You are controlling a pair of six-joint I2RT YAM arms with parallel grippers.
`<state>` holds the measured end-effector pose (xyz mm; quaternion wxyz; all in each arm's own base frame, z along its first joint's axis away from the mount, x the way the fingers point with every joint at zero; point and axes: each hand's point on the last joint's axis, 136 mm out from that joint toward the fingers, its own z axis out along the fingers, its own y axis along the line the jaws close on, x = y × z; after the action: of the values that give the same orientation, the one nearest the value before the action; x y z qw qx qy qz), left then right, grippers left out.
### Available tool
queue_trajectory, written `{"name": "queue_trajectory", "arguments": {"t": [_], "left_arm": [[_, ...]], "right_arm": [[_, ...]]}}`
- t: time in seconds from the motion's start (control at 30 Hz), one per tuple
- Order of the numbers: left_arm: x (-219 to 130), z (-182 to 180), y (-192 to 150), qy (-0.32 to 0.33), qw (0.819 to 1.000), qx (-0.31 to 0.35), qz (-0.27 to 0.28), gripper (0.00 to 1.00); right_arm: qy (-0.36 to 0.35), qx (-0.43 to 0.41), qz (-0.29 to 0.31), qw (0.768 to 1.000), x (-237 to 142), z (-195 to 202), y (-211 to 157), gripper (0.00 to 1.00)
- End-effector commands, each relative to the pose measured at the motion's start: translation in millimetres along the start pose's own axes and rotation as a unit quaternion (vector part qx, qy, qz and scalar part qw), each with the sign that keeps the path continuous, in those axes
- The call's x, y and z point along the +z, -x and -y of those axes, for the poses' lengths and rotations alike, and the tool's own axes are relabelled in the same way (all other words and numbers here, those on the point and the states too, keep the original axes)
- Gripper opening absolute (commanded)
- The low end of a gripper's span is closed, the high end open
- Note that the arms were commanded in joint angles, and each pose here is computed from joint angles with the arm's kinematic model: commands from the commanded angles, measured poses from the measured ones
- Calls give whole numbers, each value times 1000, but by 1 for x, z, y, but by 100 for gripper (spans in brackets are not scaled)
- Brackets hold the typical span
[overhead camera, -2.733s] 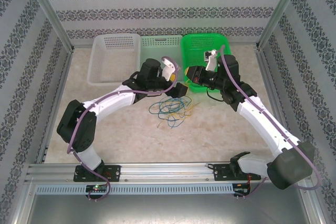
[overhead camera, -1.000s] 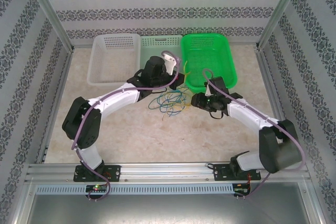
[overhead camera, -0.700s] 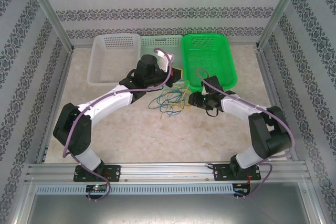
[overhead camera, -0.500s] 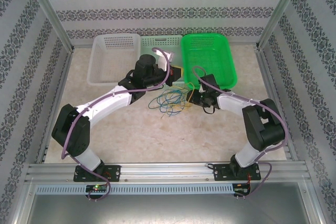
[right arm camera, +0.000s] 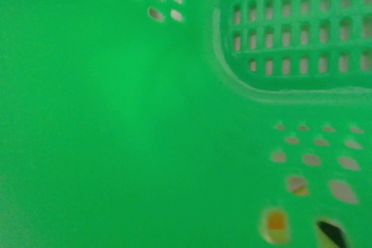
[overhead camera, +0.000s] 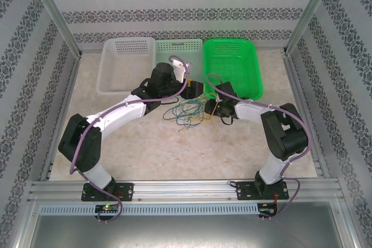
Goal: Untangle the cables
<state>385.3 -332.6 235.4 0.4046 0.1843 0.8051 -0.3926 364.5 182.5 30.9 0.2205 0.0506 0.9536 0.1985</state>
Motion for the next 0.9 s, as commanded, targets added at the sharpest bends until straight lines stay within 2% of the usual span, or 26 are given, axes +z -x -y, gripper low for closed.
{"name": "queue_trajectory", "arguments": {"t": [0.0,0.1,0.23,0.5,0.67,0.77,0.87], "left_arm": [[9,-8,-15,-3,999,-2,-33,70],[12,-8,-16,-7,999,-5,-36,71],[12,-9,-18,-5,999,-8,-35,71],[9,-10,-19,-1,999,9,-37,72],[6,-6,-23,-8,998,38,-54,73],[5,4,-26,-37,995,57,-68,73],[4,18,-23,-75,992,73,-64,74]], "right_arm": [[-21,-37,-16,999,5,-2,-13,23],[-26,-57,-4,998,-1,-10,-12,9],[-35,-59,21,997,-18,-10,-11,0],[6,-106,55,993,-71,-38,-9,0],[45,-116,24,992,-91,-51,-21,0],[94,-113,4,989,-100,-65,-30,0],[112,-111,-11,987,-107,-71,-32,0]]}}
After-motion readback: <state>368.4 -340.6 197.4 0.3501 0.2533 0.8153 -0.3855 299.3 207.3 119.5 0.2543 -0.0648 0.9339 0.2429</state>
